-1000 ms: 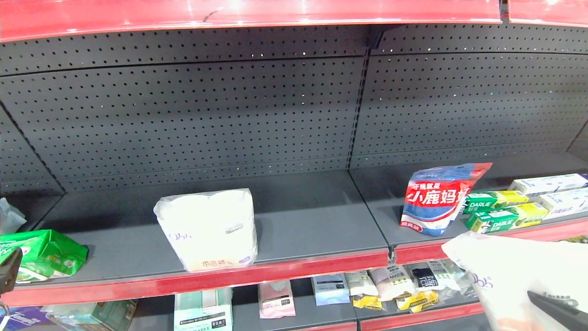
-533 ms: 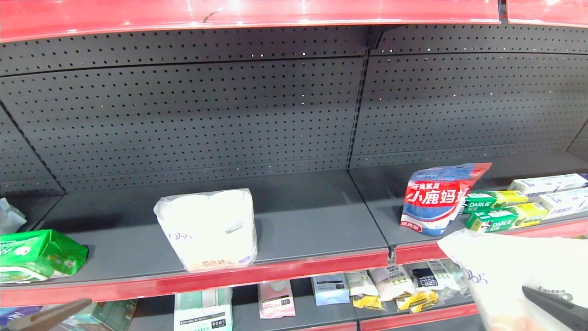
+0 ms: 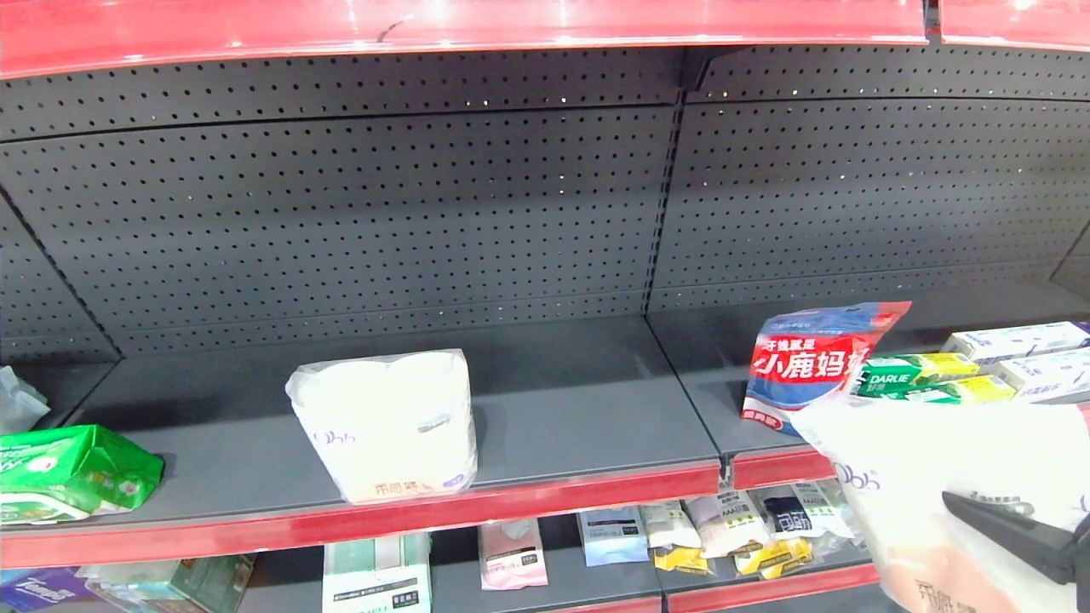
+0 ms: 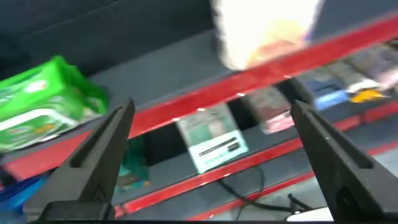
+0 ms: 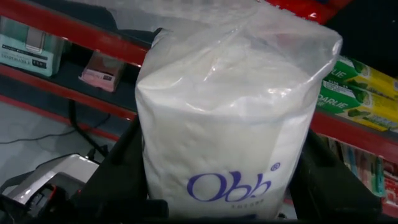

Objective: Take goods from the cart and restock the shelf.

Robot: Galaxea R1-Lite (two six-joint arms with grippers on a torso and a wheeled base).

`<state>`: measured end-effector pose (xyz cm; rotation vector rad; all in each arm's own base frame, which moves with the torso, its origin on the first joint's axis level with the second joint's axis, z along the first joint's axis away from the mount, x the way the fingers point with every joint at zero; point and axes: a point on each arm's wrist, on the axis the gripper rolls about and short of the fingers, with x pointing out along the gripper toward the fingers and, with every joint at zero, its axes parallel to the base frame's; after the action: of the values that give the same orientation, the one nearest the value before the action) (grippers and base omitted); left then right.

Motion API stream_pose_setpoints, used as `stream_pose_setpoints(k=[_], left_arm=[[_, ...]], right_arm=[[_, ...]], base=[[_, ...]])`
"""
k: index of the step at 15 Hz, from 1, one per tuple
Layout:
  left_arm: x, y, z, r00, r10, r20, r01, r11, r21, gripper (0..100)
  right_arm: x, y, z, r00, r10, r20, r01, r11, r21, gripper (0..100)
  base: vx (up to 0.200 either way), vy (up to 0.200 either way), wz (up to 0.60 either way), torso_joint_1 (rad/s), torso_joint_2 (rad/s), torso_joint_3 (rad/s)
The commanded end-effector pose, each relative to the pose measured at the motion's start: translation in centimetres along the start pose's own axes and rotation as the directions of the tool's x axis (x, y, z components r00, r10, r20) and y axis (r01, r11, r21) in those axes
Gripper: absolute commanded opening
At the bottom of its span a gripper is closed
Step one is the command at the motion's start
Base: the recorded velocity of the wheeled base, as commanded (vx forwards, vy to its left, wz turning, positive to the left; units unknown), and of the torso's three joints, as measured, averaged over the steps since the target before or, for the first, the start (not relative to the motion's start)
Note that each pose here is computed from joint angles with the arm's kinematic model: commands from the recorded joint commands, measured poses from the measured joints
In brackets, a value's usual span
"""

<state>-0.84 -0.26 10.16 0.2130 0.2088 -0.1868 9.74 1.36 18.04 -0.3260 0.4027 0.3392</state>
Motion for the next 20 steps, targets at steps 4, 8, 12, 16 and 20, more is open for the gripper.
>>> stream_pose_setpoints(k=[4,8,12,16,20], left_arm=[[-1.6,-0.5,-1.3,0.997,-0.016,0.077,0.016,1.000,-0.003,100],[-1.6,-0.5,-1.3,0.997,-0.007,0.079,0.008,1.000,-0.003,100],[-1.6,-0.5,-1.4,0.997,-0.009,0.080,0.009,1.000,-0.003,100],[-1.6,-0.5,-1.3,0.997,-0.008,0.082,0.009,1.000,-0.003,100],[-1.6,-0.5,-1.4,0.997,-0.010,0.082,0.012,1.000,-0.025,100]], right_arm=[[0.1,0.2,1.4,0.995,0.080,0.057,-0.079,0.997,-0.024,0],[0.0,0.2,1.3,0.995,0.078,0.059,-0.077,0.997,-0.016,0],[0.1,0.1,1.4,0.995,0.078,0.053,-0.078,0.997,-0.012,0],[0.2,0.1,1.4,0.996,0.079,0.052,-0.078,0.997,-0.014,0],[0.4,-0.1,1.9,0.995,0.082,0.058,-0.082,0.997,0.006,0]], base=[[0.000,0.000,0.00,0.000,0.00,0.000],[0.000,0.000,0.00,0.000,0.00,0.000],[0.000,0.000,0.60,0.001,0.00,0.002],[0.000,0.000,0.45,0.007,0.00,0.002],[0.000,0.000,0.00,0.000,0.00,0.000]])
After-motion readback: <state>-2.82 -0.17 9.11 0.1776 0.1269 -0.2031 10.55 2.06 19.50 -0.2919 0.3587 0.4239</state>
